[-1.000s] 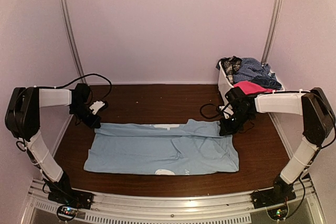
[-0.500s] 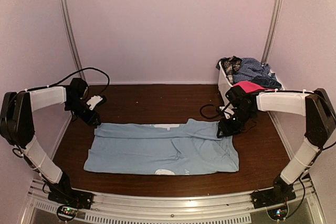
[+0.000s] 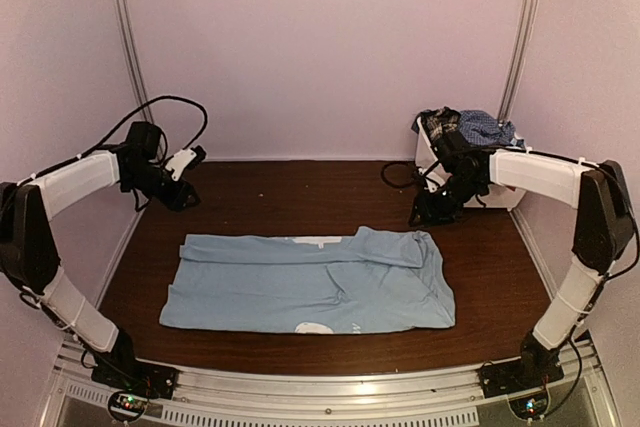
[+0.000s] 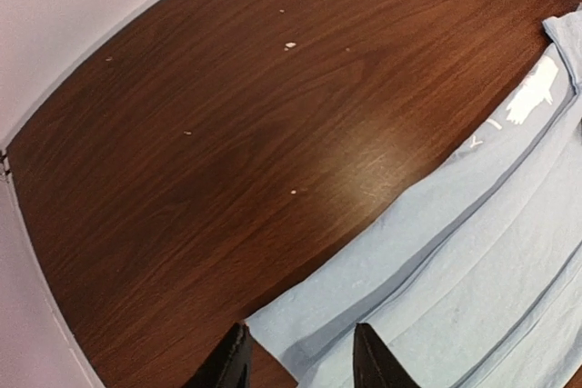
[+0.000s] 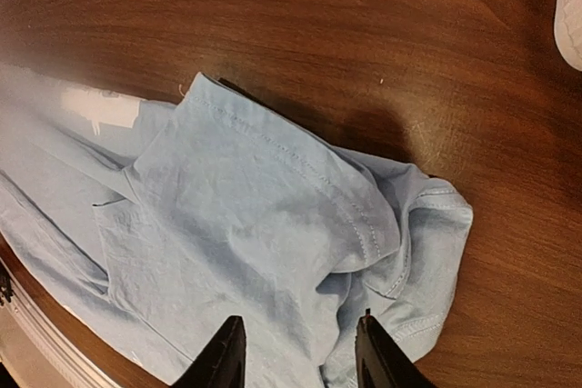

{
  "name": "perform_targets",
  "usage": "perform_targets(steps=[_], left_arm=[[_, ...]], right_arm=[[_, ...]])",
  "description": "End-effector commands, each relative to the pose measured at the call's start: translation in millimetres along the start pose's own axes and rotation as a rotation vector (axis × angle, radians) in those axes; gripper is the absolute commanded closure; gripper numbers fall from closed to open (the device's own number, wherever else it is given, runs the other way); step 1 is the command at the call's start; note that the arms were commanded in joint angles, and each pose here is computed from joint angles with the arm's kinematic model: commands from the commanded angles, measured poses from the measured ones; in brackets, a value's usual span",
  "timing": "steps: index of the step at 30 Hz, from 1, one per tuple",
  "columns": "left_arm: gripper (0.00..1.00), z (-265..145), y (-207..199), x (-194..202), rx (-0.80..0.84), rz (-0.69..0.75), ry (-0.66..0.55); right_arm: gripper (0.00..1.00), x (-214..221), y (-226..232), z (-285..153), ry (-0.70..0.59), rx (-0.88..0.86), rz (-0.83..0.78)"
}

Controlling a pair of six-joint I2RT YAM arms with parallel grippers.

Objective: Fold and stack the mixed laundry pile
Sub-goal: Fold the 1/3-folded T-shirt at the center of the board.

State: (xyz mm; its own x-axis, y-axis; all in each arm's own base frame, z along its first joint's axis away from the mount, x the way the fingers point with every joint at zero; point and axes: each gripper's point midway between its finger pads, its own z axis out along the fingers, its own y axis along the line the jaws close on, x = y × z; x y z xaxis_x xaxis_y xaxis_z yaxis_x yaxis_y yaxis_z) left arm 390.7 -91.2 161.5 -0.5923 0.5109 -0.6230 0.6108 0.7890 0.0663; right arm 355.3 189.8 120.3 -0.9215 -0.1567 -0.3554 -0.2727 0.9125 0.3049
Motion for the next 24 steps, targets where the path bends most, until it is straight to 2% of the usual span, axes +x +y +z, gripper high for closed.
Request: perform_targets(steps=[1, 5, 7, 11, 16, 20, 24], left_arm=[[0.6, 27, -33, -25, 0.054, 0.013, -0.035], [0.59, 49, -73, -67, 0.135, -0.04, -0.104], [0.55, 61, -98, -91, 0.209, -0.067, -0.134], [0.5, 100, -159, -123, 0.38, -0.13, -0.102], [0.49, 133, -230, -156, 0.541, -0.131, -0.098], [0.49, 159, -264, -167, 0.614, -0.181, -0.093], [0.49, 192, -281, -160, 0.594, -0.218, -0.035]], right_arm=[[0.57, -14, -1, 12, 0.01, -0.01, 0.041], [0.55, -15, -10, 25, 0.038, -0.011, 0.094], [0.54, -12, -14, 29, 0.048, -0.013, 0.12], [0.54, -6, -18, 32, 0.05, -0.052, 0.177], [0.54, 9, -18, 35, 0.056, -0.117, 0.254], [0.54, 11, -20, 37, 0.047, -0.146, 0.305], [0.54, 11, -27, 42, 0.052, -0.135, 0.33]])
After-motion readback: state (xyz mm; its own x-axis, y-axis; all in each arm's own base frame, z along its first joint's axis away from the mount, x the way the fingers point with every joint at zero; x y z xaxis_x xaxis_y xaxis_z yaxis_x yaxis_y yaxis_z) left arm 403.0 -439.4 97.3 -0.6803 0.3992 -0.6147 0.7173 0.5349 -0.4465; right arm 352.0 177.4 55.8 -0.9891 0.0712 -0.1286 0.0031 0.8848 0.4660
